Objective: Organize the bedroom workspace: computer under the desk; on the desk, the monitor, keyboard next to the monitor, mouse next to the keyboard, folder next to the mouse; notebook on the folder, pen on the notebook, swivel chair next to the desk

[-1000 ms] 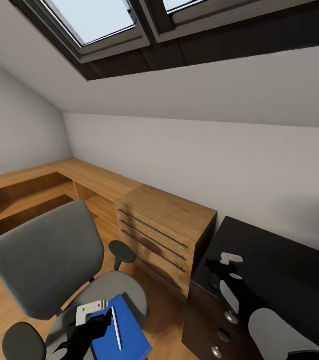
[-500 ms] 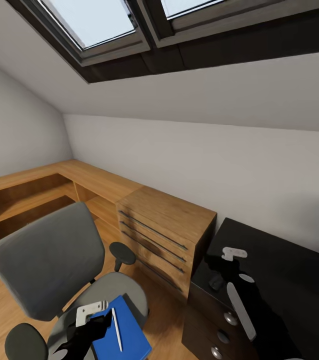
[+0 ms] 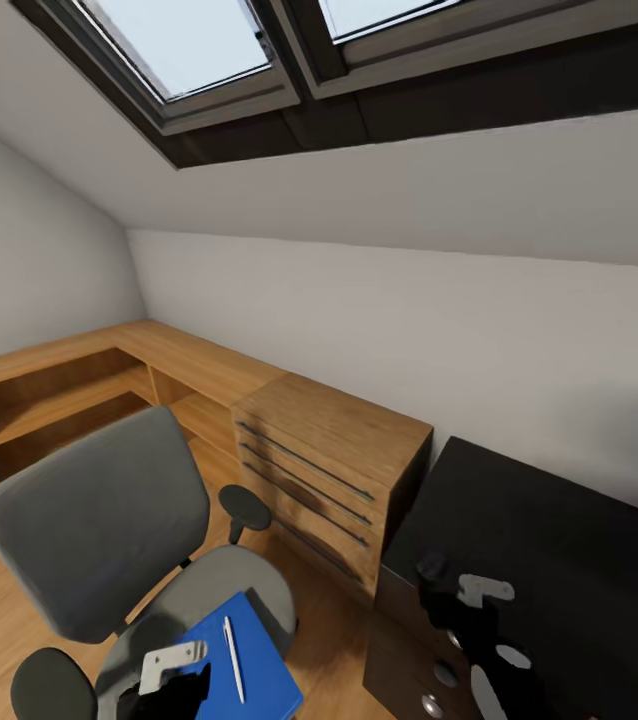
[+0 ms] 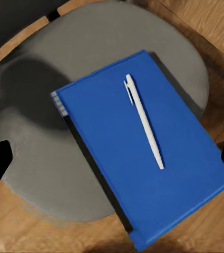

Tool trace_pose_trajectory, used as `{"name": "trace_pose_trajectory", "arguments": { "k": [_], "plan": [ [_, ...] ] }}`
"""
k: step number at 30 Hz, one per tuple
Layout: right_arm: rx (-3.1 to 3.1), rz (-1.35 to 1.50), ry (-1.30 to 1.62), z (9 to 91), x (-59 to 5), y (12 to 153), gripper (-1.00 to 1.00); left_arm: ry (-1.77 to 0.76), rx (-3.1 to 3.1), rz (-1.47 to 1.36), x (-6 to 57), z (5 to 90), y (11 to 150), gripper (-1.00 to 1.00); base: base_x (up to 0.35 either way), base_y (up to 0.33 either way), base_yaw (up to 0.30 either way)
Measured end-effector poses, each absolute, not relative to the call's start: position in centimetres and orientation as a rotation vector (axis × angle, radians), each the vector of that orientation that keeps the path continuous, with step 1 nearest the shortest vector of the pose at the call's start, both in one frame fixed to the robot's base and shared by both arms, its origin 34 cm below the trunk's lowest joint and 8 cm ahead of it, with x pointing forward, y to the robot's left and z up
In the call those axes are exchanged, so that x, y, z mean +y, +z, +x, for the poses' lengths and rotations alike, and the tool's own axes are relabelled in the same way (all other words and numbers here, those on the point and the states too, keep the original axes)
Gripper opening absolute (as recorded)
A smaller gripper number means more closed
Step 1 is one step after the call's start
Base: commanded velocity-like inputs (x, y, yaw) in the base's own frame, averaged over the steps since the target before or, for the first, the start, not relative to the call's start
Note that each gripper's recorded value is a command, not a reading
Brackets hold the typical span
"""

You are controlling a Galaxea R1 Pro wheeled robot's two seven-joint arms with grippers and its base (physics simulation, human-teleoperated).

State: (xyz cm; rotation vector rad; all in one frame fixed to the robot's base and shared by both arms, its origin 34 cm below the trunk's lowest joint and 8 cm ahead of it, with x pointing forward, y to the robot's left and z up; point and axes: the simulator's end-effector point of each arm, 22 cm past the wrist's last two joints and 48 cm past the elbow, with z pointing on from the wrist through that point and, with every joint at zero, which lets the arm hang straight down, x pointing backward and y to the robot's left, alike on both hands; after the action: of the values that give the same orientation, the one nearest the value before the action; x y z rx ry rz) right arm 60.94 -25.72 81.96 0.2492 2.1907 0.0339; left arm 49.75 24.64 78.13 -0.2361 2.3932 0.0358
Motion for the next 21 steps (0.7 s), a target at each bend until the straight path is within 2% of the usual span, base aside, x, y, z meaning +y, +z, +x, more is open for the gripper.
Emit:
{"name": "trace_pose_trajectory", "arguments": {
  "k": [5,14,21],
  "plan": [
    [2.167,0.298,-0.014,54.5,-27.1,77.6,1.00,0.088,2.259,-0.243,26.4,47.1,75.5,1.00,0.000,0.000,-0.161],
    [2.166,0.303,-0.042,52.1,-27.4,74.9,1.00,0.091,2.245,-0.242,26.4,46.6,74.9,1.00,-0.018,0.000,-0.205],
    [2.130,0.290,-0.055,52.0,-27.4,75.0,1.00,0.092,2.252,-0.242,26.4,46.3,74.6,1.00,-0.237,0.020,-0.194]
  ]
}}
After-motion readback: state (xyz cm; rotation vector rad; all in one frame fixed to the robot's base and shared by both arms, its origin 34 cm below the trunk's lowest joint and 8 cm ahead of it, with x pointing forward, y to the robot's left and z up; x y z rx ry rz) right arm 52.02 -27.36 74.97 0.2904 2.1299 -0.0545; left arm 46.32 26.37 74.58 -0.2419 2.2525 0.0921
